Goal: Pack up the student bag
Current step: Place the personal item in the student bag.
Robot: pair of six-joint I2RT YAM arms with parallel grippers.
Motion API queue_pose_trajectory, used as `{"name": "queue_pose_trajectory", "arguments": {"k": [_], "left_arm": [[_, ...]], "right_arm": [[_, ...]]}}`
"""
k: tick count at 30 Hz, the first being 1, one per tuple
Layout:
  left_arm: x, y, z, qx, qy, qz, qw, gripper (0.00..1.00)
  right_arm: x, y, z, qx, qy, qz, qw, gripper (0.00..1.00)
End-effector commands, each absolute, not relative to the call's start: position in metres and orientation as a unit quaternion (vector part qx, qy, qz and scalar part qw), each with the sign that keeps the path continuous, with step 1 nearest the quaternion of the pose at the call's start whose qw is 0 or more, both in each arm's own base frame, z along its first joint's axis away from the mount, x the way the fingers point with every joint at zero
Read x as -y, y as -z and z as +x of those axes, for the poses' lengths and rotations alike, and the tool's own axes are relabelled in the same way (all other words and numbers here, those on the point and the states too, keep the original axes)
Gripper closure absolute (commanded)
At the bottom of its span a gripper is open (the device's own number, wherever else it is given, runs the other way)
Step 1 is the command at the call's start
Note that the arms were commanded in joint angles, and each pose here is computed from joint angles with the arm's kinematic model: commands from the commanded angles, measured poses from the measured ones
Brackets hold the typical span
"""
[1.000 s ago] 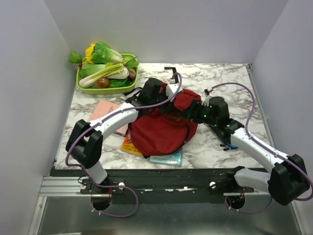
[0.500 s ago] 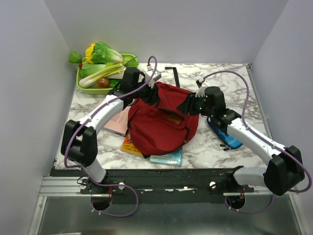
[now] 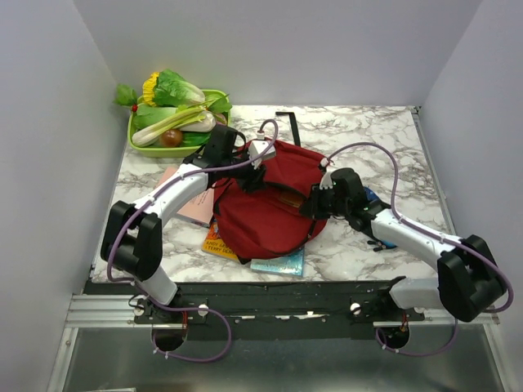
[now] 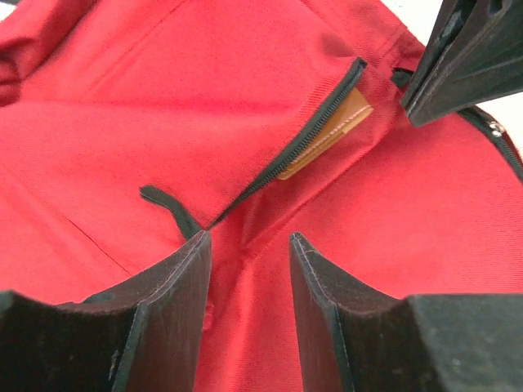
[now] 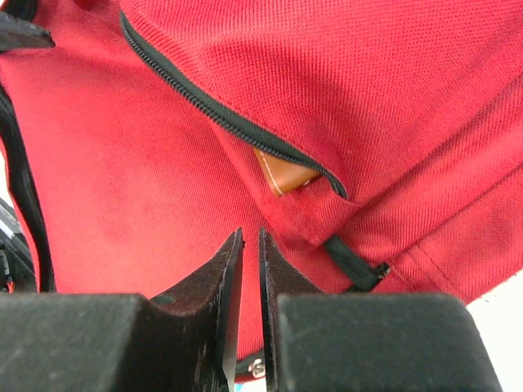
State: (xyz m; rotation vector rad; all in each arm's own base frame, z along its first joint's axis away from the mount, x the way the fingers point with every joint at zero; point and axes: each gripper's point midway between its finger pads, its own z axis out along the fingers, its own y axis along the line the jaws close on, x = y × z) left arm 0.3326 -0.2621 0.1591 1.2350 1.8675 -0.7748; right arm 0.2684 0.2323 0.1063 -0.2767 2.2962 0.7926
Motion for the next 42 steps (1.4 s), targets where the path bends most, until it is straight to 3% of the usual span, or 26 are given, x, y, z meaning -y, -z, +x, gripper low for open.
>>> {"name": "queue_pose_trajectory", "arguments": {"k": [1, 5, 17, 25, 31, 35, 37, 42], "left_arm": [[0.271, -0.160, 0.351, -0.687, 0.281, 0.544, 0.390, 0.49], [0.270, -0.151, 0.350, -0.666, 0.267, 0.587, 0.375, 0.47], [0.253, -0.109, 0.340, -0.640, 0.225, 0.662, 0.319, 0.45], [0.255, -0.113, 0.348, -0.632, 0.212, 0.666, 0.335, 0.58], [0.253, -0.116, 0.346, -0.636, 0.210, 0.658, 0.343, 0.80], [0.254, -0.118, 0.351, -0.643, 0.204, 0.645, 0.361, 1.00], [0.255, -0.117, 0.354, -0.652, 0.205, 0.634, 0.362, 1.00], [0.259, -0.136, 0.371, -0.674, 0.221, 0.595, 0.378, 1.00]], "right_arm": [[-0.246, -0.104, 0.292, -0.878, -0.294, -0.106, 0.363, 0.81], [-0.253, -0.095, 0.306, -0.886, -0.263, -0.100, 0.368, 0.89], [-0.227, -0.099, 0.359, -0.886, -0.109, -0.040, 0.450, 0.95], [-0.230, -0.111, 0.384, -0.875, -0.073, -0.009, 0.479, 0.94], [-0.246, -0.113, 0.366, -0.880, -0.094, -0.033, 0.465, 0.85], [-0.234, -0.123, 0.331, -0.878, -0.132, -0.039, 0.458, 0.62], [-0.225, -0.137, 0.316, -0.872, -0.151, -0.029, 0.465, 0.55], [-0.200, -0.097, 0.272, -0.903, -0.147, -0.010, 0.404, 0.39]]}}
